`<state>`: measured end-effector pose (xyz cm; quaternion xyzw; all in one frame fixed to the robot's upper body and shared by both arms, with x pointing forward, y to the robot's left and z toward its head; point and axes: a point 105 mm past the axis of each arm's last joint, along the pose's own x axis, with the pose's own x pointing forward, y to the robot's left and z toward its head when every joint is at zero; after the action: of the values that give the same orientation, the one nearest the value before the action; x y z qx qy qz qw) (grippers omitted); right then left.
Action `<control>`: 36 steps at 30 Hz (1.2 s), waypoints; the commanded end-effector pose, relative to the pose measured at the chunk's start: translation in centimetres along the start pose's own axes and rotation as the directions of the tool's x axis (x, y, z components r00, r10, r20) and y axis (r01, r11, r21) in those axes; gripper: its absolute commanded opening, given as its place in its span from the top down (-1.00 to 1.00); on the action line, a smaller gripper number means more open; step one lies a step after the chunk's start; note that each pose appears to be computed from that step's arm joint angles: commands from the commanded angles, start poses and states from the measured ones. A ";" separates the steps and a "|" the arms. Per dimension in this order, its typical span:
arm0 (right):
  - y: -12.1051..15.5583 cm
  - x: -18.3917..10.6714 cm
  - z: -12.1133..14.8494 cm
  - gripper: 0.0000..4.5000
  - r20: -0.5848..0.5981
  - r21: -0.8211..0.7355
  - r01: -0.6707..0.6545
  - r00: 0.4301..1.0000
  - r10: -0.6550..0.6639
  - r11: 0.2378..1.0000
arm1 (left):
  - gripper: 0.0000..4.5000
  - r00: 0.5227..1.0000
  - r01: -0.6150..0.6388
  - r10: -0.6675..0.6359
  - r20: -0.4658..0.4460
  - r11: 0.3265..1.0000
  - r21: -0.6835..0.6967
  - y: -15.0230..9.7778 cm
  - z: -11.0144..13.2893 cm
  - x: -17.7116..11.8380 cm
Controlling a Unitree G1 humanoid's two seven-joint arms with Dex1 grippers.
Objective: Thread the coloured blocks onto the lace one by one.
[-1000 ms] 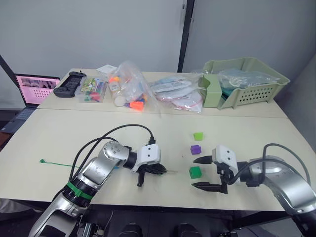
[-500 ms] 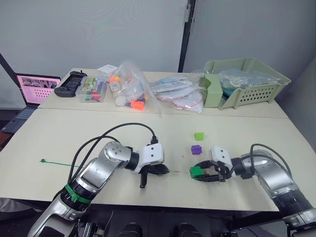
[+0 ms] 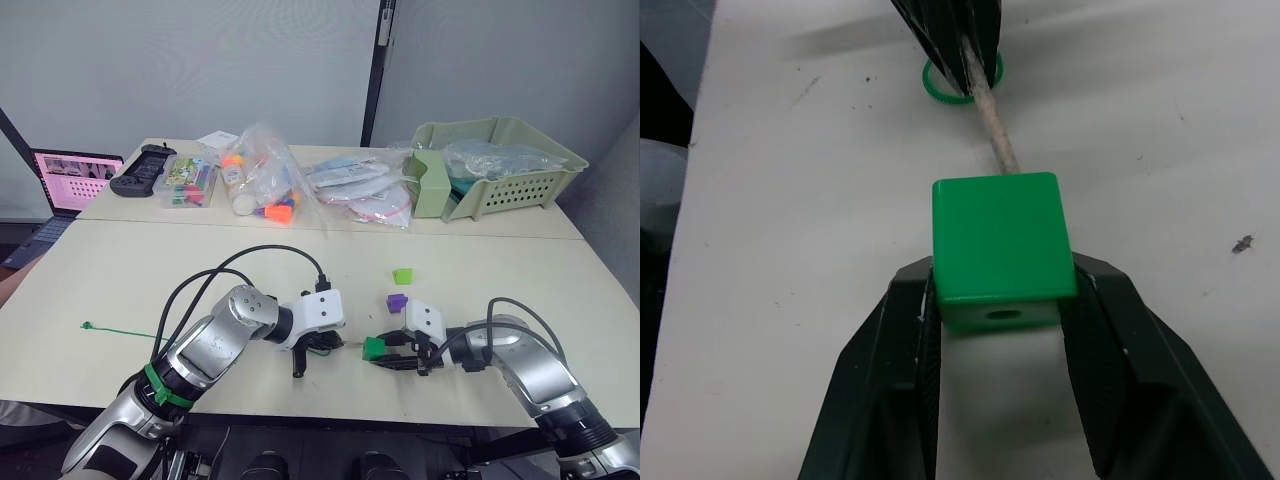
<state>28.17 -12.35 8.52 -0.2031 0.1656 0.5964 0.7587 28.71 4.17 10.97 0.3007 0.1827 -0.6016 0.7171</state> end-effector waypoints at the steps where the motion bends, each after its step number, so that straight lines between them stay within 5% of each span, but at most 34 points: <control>1: 0.1 0.1 0.3 0.48 -0.007 -0.019 0.012 1.000 -0.012 1.000 | 1.00 1.000 -0.011 0.011 0.010 0.999 0.036 0.0 1.1 -0.2; 36: -0.1 2.2 2.1 0.48 -0.009 -0.050 0.047 0.999 -0.048 0.998 | 1.00 0.995 0.084 -0.086 0.041 0.996 0.040 -1.1 2.8 1.4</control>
<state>29.04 -9.64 9.95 -0.2253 0.1386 0.5802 0.7703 28.96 2.86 10.17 0.2966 0.2124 -0.6023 0.7100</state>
